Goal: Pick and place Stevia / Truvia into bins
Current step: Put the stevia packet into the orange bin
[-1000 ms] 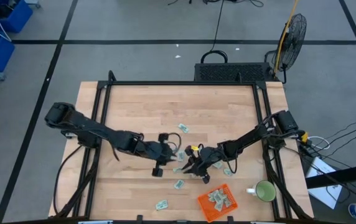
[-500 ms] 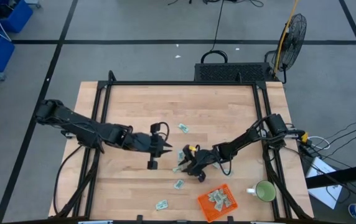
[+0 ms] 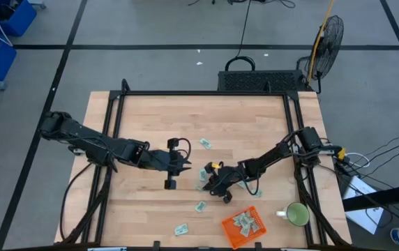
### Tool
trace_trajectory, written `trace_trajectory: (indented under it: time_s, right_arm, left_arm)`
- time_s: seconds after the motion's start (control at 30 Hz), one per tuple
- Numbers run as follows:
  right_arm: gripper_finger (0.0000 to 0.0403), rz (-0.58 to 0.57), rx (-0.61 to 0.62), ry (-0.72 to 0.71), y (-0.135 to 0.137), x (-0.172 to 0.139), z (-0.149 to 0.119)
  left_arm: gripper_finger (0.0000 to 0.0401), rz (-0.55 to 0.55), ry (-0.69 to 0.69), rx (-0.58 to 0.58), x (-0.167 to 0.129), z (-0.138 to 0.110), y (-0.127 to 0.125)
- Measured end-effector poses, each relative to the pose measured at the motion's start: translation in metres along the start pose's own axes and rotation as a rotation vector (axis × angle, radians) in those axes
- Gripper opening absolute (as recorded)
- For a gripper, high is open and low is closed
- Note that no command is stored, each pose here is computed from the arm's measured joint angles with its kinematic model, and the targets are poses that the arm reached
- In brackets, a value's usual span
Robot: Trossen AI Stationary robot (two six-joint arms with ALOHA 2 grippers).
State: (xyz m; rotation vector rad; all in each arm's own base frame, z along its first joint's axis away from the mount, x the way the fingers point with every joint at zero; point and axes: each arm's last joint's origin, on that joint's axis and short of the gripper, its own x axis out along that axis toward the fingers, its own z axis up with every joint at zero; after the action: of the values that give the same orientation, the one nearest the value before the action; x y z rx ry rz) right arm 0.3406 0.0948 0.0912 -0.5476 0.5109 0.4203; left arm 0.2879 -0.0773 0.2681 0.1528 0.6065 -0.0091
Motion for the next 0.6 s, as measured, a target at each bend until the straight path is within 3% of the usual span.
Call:
trace_trajectory:
  time_s: [0.17, 0.3, 0.5, 0.6]
  right_arm:
    - [0.0001, -0.045, -0.051, -0.005, 0.002, -0.022, 0.026]
    - [0.0001, 0.060, -0.010, -0.038, 0.010, -0.055, 0.054]
    - [0.0001, 0.371, 0.250, -0.006, 0.040, -0.110, 0.081]
    - [0.0000, 0.465, 0.397, -0.024, 0.057, -0.125, 0.090]
  left_arm:
    - [0.0081, 0.001, 0.022, 0.005, 0.000, -0.002, 0.000]
    - [0.0081, 0.001, 0.058, 0.010, 0.000, -0.006, 0.000]
    - [0.0081, -0.017, 0.105, -0.043, -0.001, -0.010, -0.001]
    - [0.0081, -0.071, 0.109, -0.082, -0.001, -0.010, -0.004]
